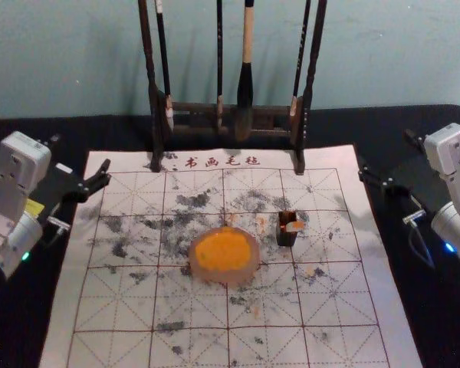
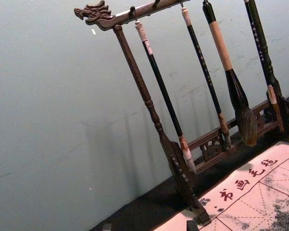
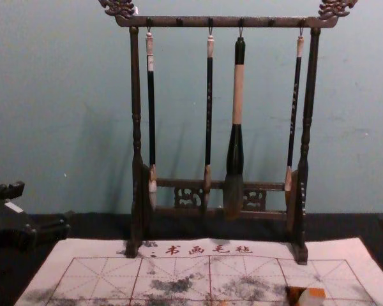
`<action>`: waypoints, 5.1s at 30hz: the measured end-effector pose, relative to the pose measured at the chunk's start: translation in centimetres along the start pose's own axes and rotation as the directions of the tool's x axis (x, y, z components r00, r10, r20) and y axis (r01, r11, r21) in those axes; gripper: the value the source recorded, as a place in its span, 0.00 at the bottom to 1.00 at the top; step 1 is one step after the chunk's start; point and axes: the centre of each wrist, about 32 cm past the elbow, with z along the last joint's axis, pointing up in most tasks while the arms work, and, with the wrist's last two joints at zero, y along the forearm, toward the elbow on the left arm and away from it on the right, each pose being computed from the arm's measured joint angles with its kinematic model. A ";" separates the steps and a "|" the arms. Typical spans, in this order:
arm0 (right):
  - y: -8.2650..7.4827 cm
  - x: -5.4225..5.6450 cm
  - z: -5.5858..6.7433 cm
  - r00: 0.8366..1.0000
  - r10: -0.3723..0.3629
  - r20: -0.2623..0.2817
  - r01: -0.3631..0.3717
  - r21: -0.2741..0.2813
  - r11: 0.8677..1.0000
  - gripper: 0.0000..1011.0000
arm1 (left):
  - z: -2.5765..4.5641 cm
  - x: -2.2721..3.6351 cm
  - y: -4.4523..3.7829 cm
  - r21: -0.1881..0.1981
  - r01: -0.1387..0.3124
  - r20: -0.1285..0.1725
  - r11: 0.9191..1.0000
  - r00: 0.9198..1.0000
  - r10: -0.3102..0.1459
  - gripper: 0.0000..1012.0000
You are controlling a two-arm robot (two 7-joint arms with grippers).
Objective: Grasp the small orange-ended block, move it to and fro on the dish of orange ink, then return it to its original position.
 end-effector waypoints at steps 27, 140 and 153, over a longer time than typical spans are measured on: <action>0.0 0.0 0.0 1.000 0.000 0.000 0.000 0.000 1.000 0.99 | 0.00 0.00 0.00 0.000 0.000 0.000 1.000 1.000 0.000 0.99; 5.4 2.3 -1.4 0.634 0.745 0.205 -0.768 0.052 0.639 0.99 | 0.00 0.00 0.00 0.000 0.000 0.000 1.000 1.000 0.000 0.99; 5.5 2.3 -1.3 0.636 0.743 0.210 -0.765 0.047 0.642 0.99 | 0.00 0.00 0.00 0.000 0.000 0.000 1.000 1.000 0.000 0.99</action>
